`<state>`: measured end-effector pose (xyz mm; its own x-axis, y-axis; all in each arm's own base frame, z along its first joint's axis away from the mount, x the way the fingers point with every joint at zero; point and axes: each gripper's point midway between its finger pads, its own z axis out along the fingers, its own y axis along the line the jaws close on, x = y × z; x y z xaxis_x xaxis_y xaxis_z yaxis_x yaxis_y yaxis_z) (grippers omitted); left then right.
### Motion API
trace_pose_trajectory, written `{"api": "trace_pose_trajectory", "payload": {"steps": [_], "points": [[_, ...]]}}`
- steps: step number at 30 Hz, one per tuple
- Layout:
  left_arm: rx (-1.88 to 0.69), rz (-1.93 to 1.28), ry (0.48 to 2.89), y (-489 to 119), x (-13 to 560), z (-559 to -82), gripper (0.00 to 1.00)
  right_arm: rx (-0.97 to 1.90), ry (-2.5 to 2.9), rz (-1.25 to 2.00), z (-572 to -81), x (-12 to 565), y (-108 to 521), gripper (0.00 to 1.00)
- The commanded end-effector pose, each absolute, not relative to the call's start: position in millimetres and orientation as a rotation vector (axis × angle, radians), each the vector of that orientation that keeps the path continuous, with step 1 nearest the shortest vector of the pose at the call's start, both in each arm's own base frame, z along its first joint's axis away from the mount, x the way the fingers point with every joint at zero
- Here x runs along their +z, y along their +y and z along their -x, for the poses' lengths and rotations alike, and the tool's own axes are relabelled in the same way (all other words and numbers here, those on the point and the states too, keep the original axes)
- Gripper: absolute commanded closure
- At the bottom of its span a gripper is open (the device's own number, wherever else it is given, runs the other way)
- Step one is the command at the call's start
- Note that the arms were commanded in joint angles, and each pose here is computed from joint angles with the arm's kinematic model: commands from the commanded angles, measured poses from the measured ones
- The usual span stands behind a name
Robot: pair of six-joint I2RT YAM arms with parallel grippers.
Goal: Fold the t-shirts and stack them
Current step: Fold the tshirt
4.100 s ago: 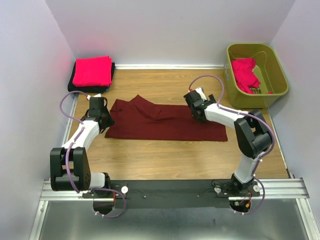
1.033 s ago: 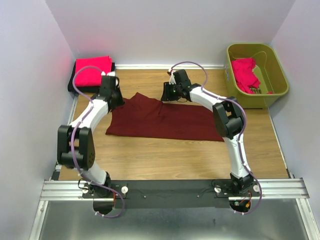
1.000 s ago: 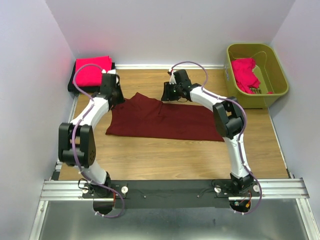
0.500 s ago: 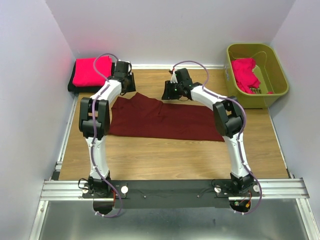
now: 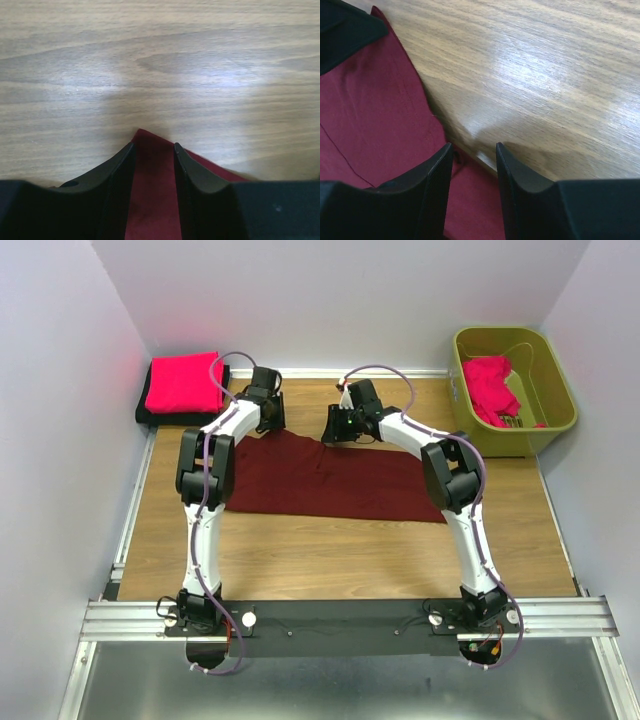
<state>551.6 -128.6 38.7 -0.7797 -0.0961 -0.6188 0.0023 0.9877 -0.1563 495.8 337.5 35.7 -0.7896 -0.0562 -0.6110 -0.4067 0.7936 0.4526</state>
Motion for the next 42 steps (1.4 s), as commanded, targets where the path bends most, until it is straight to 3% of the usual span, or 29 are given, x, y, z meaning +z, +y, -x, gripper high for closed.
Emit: {"api": "trace_pose_trajectory", "payload": {"steps": [1, 16, 25, 42], "points": [[-0.064, 0.099, 2.459, -115, 30, -558, 0.56, 0.811, 2.405, 0.354, -494, 29, 342, 0.53], [0.081, 0.076, 2.484, -112, 16, -555, 0.71, 0.874, 2.421, 0.364, -491, 21, 349, 0.53], [0.074, 0.064, 2.494, -115, 15, -554, 1.00, 0.925, 2.412, 0.383, -486, 29, 355, 0.54], [0.059, 0.060, 2.474, -116, 26, -557, 1.00, 0.986, 2.389, 0.372, -481, 51, 360, 0.54]]}}
